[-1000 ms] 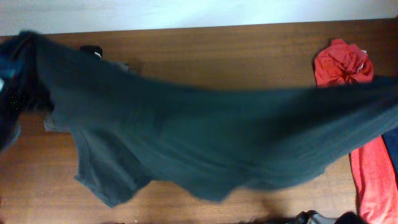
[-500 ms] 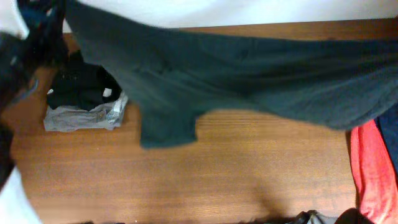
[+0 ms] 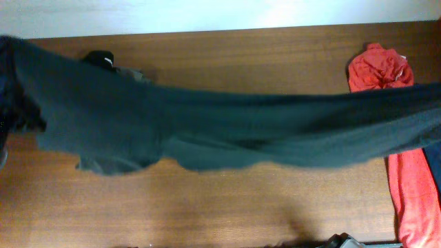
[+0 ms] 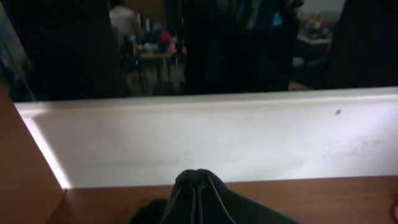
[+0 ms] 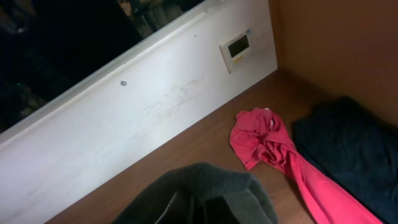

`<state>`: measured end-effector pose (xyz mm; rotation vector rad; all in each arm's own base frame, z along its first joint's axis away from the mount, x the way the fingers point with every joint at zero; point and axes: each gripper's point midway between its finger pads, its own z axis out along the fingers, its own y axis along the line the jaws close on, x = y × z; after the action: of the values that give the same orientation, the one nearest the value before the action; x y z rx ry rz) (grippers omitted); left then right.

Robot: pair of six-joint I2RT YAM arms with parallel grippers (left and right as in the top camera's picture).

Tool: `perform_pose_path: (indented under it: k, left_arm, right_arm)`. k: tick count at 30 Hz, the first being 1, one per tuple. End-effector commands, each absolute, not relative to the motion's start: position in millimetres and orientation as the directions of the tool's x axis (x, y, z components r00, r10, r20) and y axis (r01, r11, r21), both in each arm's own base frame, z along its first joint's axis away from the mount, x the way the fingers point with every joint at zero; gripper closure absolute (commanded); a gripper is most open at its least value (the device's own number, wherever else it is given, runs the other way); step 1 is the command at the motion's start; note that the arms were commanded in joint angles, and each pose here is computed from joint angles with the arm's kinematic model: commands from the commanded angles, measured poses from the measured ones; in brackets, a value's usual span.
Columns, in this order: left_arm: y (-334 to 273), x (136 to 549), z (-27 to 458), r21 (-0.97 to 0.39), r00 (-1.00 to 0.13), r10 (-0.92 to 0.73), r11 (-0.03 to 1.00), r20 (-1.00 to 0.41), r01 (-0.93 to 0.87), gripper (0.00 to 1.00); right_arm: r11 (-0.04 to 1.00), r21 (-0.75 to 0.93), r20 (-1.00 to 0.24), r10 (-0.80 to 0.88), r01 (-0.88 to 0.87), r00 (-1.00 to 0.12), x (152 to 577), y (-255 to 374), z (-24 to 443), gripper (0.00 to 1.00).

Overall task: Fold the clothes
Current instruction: 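Raise and shake the shirt with both grippers, then lay it flat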

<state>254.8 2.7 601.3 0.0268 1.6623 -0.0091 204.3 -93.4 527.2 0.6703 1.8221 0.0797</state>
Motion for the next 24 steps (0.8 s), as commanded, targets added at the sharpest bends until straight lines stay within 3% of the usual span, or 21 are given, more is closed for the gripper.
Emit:
perform_pose_path:
  k: [1, 7, 10, 14, 18, 19, 20, 21, 22, 23, 24]
  left_arm:
    - [15, 315, 577, 0.004, -0.180, 0.000, 1.000, -0.984, -0.019, 1.00]
    - [9, 423, 515, -0.034, -0.322, -0.013, 0.998, -0.947, 0.058, 1.00]
    - [2, 492, 449, -0.089, -0.441, -0.031, 0.990, -0.897, 0.111, 1.00]
    - [-18, 550, 380, -0.142, -0.528, -0.027, 0.974, -0.849, 0.178, 1.00]
    - [-47, 603, 298, -0.162, -0.598, 0.001, 0.963, -0.801, 0.217, 0.97]
    - [-59, 620, 270, -0.165, -0.608, 0.011, 0.958, -0.794, 0.234, 0.90]
    - [-65, 630, 256, -0.164, -0.607, 0.018, 0.956, -0.795, 0.243, 0.76]
    - [-71, 640, 245, -0.162, -0.595, 0.022, 0.954, -0.803, 0.254, 0.42]
    - [-75, 646, 241, -0.167, -0.586, 0.015, 0.953, -0.810, 0.254, 0.22]
    - [-78, 654, 243, -0.162, -0.557, 0.012, 0.951, -0.830, 0.262, 0.04]
    - [-77, 657, 248, -0.156, -0.537, 0.012, 0.951, -0.843, 0.265, 0.01]
  right_arm:
    - [0.819, 0.397, -0.822, 0.518, 0.415, -0.236, 227, -112, 516, 0.96]
    - [0.781, 0.503, -0.674, 0.623, 0.370, -0.397, 299, -144, 463, 0.96]
    - [0.796, 0.510, -0.604, 0.601, 0.325, -0.523, 361, -149, 418, 0.96]
    - [0.824, 0.482, -0.530, 0.545, 0.297, -0.650, 431, -135, 354, 0.95]
    - [0.858, 0.428, -0.459, 0.478, 0.285, -0.749, 497, -112, 272, 0.87]
    - [0.874, 0.405, -0.460, 0.448, 0.268, -0.767, 523, -104, 244, 0.72]
    - [0.884, 0.391, -0.469, 0.432, 0.257, -0.770, 537, -100, 230, 0.55]
    - [0.892, 0.377, -0.488, 0.421, 0.250, -0.765, 549, -100, 221, 0.38]
    - [0.896, 0.374, -0.509, 0.414, 0.240, -0.755, 559, -100, 217, 0.19]
    - [0.898, 0.375, -0.528, 0.411, 0.230, -0.743, 565, -102, 219, 0.11]
    - [0.898, 0.375, -0.543, 0.413, 0.229, -0.731, 566, -105, 224, 0.08]
